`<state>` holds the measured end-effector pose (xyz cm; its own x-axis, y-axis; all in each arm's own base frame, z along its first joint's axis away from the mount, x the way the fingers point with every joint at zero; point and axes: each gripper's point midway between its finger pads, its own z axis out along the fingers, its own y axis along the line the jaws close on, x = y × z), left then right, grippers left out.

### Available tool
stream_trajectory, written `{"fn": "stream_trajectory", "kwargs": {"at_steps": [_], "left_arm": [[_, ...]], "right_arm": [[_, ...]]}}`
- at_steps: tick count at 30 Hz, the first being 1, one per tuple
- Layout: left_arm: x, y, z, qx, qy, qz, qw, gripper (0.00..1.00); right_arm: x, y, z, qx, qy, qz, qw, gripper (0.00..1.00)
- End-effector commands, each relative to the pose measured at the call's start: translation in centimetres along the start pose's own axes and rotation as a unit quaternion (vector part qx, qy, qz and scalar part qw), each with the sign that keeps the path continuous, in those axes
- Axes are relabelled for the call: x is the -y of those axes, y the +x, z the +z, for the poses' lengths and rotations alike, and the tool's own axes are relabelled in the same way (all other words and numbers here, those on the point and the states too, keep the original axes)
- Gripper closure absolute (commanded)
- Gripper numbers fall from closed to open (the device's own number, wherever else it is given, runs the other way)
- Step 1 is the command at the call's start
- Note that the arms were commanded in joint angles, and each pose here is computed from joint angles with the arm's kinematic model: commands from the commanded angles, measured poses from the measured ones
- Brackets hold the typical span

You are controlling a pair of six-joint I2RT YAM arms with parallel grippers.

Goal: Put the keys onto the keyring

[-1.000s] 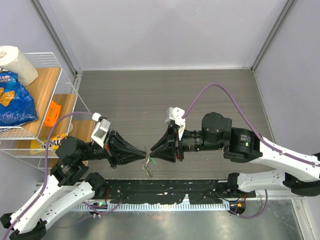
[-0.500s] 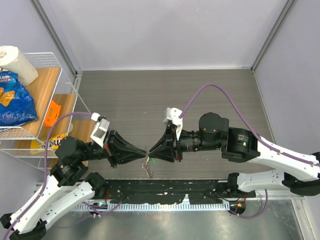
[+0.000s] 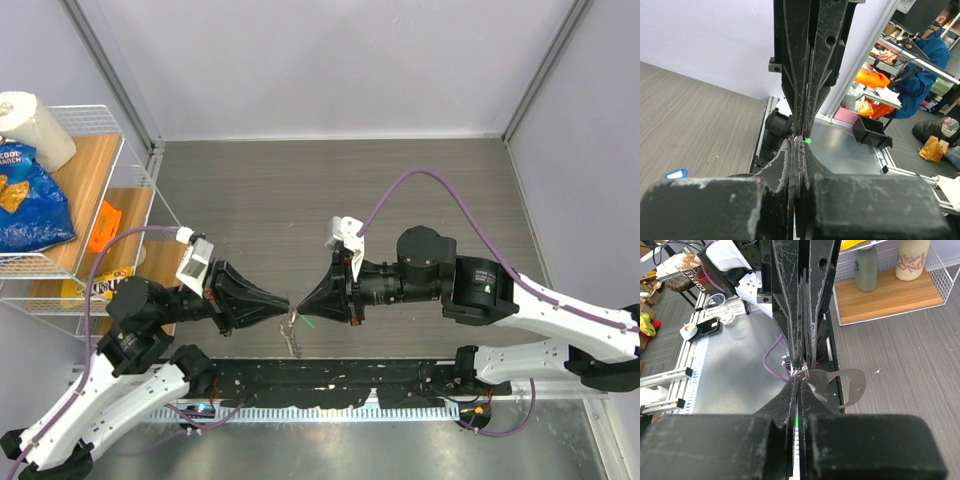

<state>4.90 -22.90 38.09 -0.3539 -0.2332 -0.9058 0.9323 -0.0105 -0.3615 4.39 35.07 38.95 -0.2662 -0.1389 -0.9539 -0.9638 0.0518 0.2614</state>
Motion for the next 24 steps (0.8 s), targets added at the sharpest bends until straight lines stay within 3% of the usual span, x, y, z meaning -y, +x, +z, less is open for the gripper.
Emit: {"fn": "stream_trajectory", "kwargs": {"at_steps": [1, 17, 24], "left_arm": [[0.7, -1.7, -0.1, 0.033, 0.005, 0.028, 0.999, 1.0], [1.0, -2.4, -0.4, 0.054, 0.004, 0.034, 0.998, 1.0], [1.3, -2.4, -0.4, 0.056, 0.012, 0.033, 0.998, 1.0]], "right_arm": [[-0.5, -0.3, 0.0, 0.019, -0.011, 0.006, 1.0, 0.95], [0.0, -0.2, -1.1, 0.058, 0.005, 0.019, 0.998, 0.94], [-0.5, -2.5, -2.7, 0.097, 0.008, 0.003, 0.995, 0.76]]}}
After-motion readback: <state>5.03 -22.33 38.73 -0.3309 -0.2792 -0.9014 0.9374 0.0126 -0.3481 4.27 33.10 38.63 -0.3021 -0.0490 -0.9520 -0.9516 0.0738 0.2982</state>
